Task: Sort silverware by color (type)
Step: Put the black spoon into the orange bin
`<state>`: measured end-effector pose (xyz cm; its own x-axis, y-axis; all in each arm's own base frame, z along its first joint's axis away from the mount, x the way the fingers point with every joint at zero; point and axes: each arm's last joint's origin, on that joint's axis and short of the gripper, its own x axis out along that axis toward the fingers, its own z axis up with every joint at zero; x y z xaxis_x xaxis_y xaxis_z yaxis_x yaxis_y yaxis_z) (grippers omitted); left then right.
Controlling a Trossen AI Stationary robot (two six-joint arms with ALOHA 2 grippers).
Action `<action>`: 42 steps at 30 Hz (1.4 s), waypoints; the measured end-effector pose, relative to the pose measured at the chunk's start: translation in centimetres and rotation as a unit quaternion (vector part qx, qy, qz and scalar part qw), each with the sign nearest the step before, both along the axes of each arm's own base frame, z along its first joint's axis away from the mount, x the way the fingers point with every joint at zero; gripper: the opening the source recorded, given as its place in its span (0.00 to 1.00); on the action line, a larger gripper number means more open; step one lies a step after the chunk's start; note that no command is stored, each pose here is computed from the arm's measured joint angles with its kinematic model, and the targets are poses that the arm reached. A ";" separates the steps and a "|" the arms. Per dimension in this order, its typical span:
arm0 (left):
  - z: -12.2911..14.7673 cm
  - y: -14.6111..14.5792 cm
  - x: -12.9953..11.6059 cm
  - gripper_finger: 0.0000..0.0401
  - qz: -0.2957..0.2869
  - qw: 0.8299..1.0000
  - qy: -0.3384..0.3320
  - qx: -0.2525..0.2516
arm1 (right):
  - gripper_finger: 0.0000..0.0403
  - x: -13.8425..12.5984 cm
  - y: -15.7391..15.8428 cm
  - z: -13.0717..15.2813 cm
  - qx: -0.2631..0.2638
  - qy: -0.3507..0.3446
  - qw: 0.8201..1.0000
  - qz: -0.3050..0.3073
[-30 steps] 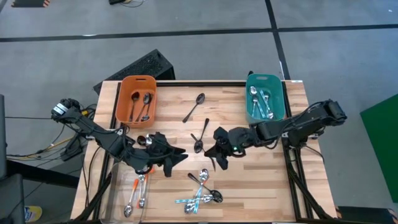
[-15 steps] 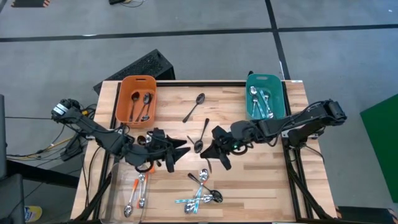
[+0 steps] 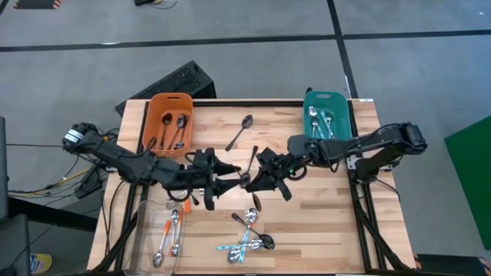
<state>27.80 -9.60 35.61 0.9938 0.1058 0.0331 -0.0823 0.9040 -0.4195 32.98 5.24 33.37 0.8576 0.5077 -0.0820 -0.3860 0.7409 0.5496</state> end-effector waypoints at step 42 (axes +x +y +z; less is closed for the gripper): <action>-0.5 26.5 -12.5 0.00 0.143 0.881 0.447 -0.067 | 0.31 -1.0 -19.2 -7.3 0.139 0.259 0.868 -0.401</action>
